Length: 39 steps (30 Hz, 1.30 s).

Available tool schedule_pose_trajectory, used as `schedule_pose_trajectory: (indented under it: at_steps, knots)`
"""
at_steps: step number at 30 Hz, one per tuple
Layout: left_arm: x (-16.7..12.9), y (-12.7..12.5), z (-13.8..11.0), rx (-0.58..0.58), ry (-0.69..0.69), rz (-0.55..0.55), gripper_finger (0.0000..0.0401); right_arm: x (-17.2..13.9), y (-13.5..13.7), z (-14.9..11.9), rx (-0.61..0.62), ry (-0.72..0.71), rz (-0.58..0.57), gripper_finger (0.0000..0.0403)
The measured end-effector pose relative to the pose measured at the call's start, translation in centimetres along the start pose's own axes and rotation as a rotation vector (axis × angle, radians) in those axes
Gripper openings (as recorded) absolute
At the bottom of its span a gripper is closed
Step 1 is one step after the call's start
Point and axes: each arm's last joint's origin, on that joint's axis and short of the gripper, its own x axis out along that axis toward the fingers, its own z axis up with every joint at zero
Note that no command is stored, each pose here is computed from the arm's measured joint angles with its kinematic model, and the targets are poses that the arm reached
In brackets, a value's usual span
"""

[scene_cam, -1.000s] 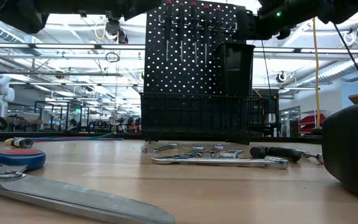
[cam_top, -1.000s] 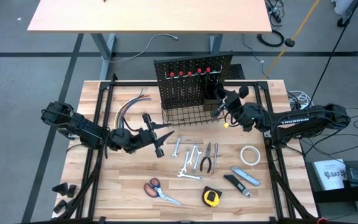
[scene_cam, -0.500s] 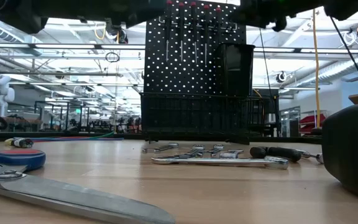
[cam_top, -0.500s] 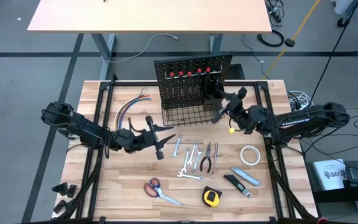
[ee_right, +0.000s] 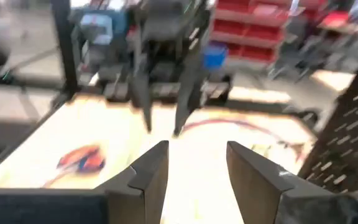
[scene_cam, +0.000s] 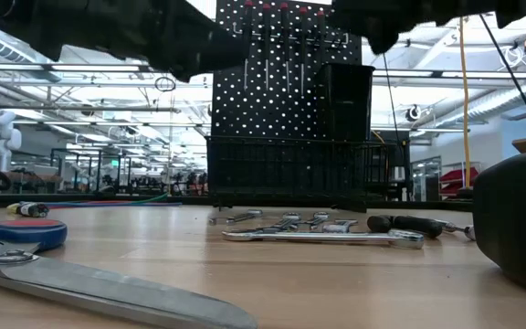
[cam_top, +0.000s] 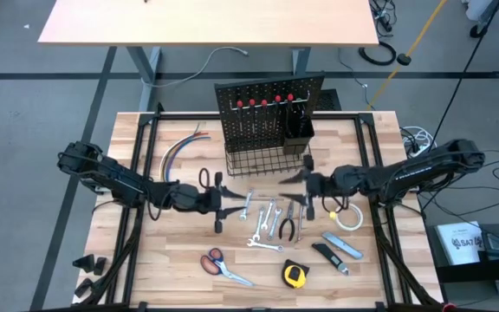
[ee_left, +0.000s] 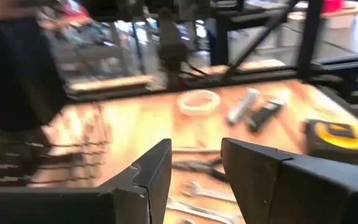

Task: Hang tools onto peg board
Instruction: Put the wrench into the black bin on the pegboard

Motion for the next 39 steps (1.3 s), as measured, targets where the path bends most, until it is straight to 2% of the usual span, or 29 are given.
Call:
schedule_pose_trajectory:
  at_steps: [4,6,10,15,29,39]
  knots:
    - [0.0,-0.2,-0.3,-0.031,0.027,-0.067,0.0148,1.2,1.3,-1.9,-0.012,0.109,0.099,0.0151]
    - [0.0,-0.2,-0.4,-0.030,0.038,-0.079,0.0148,1.9,2.0,-3.0,0.049,0.153,0.131,0.0151]
    - [0.0,-0.2,-0.4,-0.030,0.037,-0.081,0.0148,3.6,3.2,-4.9,0.220,0.282,0.125,0.0151]
    - [0.0,-0.2,-0.4,-0.030,0.037,-0.081,0.0148,5.6,4.5,-6.1,0.301,0.442,0.106,0.0151]
    - [0.0,-0.2,-0.4,-0.032,0.040,-0.082,0.0148,10.6,11.1,-8.3,0.195,0.721,0.163,0.0151]
    - [0.0,-0.3,-0.5,-0.051,0.048,-0.082,0.0148,13.3,12.2,-9.4,0.161,0.849,0.106,0.0151]
